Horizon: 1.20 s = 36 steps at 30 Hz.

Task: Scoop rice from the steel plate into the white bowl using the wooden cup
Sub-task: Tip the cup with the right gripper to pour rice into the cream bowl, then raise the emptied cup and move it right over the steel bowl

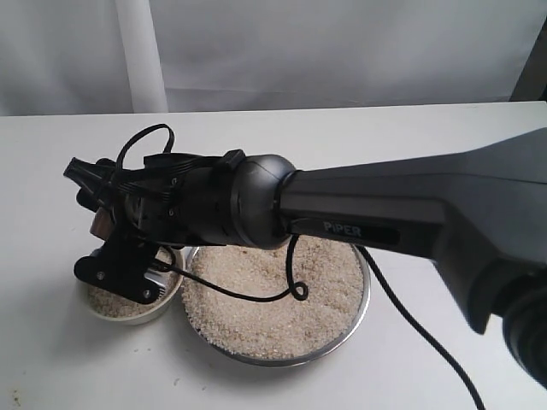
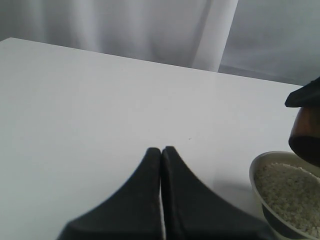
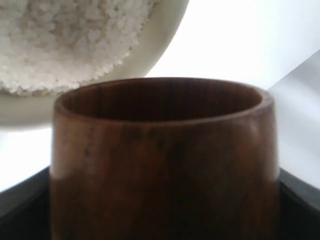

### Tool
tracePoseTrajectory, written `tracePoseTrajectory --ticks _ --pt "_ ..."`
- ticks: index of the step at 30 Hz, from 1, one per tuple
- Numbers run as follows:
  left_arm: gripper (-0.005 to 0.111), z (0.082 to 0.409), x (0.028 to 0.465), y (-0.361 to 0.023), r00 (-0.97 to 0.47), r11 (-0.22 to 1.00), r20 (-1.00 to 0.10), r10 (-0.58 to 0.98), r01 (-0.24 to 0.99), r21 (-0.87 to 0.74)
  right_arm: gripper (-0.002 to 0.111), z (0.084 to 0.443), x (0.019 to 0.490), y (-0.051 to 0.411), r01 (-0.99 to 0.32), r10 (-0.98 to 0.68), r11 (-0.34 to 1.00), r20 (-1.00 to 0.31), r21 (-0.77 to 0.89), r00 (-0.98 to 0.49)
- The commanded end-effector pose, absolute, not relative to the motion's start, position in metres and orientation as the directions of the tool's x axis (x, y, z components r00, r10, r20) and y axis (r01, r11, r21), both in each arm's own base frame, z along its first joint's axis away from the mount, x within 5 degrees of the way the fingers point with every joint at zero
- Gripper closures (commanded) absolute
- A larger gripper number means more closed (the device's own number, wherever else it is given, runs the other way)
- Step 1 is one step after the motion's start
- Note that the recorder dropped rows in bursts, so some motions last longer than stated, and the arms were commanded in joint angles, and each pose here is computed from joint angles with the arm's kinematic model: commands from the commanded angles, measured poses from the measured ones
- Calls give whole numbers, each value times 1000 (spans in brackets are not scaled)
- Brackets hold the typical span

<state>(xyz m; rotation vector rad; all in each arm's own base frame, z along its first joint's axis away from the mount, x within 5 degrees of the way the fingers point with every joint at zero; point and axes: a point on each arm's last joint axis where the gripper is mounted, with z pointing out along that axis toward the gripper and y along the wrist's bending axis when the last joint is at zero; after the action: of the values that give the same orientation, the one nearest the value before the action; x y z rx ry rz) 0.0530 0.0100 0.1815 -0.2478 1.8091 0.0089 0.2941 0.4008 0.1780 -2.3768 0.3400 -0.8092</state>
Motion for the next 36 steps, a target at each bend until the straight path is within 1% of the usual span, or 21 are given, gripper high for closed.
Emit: tracePoseTrajectory --ticks 1,2,3,4,6,8,12,14,20,25,28,33,36 --pt "107 183 53 10 -218 977 -961 -169 -168 -133 108 185 292 400 -185 -527 -706 332 -684 782" --pt "107 183 53 10 -218 977 -961 -169 -168 -133 108 190 293 398 -233 -569 -669 285 -705 772" --pt "107 183 53 10 -218 977 -961 -169 -168 -133 108 193 293 396 -315 -625 -613 201 -725 754" --pt "107 183 53 10 -218 977 -961 -169 -168 -133 108 199 295 392 -374 -668 -569 145 -732 730" --pt "107 183 53 10 -218 977 -961 -169 -168 -133 108 209 297 383 -497 -741 -478 28 -725 671" --pt "107 183 53 10 -218 977 -961 -169 -168 -133 108 220 300 373 -587 -788 -402 -61 -703 613" --pt "107 183 53 10 -218 977 -961 -169 -168 -133 108 243 308 347 -710 -851 -290 -167 -642 498" --pt "107 183 53 10 -218 977 -961 -169 -168 -133 108 254 312 332 -756 -875 -249 -195 -606 444" --pt "107 183 53 10 -218 977 -961 -169 -168 -133 108 270 327 282 -836 -940 -214 -125 -506 316" --pt "107 183 53 10 -218 977 -961 -169 -168 -133 108 268 343 252 -877 -969 -165 -93 -451 229" --pt "107 183 53 10 -218 977 -961 -169 -168 -133 108 262 351 243 -884 -976 -150 -75 -442 203" --pt "107 183 53 10 -218 977 -961 -169 -168 -133 108 242 366 238 -850 -969 -244 75 -467 236" --pt "107 183 53 10 -218 977 -961 -169 -168 -133 108 224 374 240 -841 -959 -285 128 -459 255"
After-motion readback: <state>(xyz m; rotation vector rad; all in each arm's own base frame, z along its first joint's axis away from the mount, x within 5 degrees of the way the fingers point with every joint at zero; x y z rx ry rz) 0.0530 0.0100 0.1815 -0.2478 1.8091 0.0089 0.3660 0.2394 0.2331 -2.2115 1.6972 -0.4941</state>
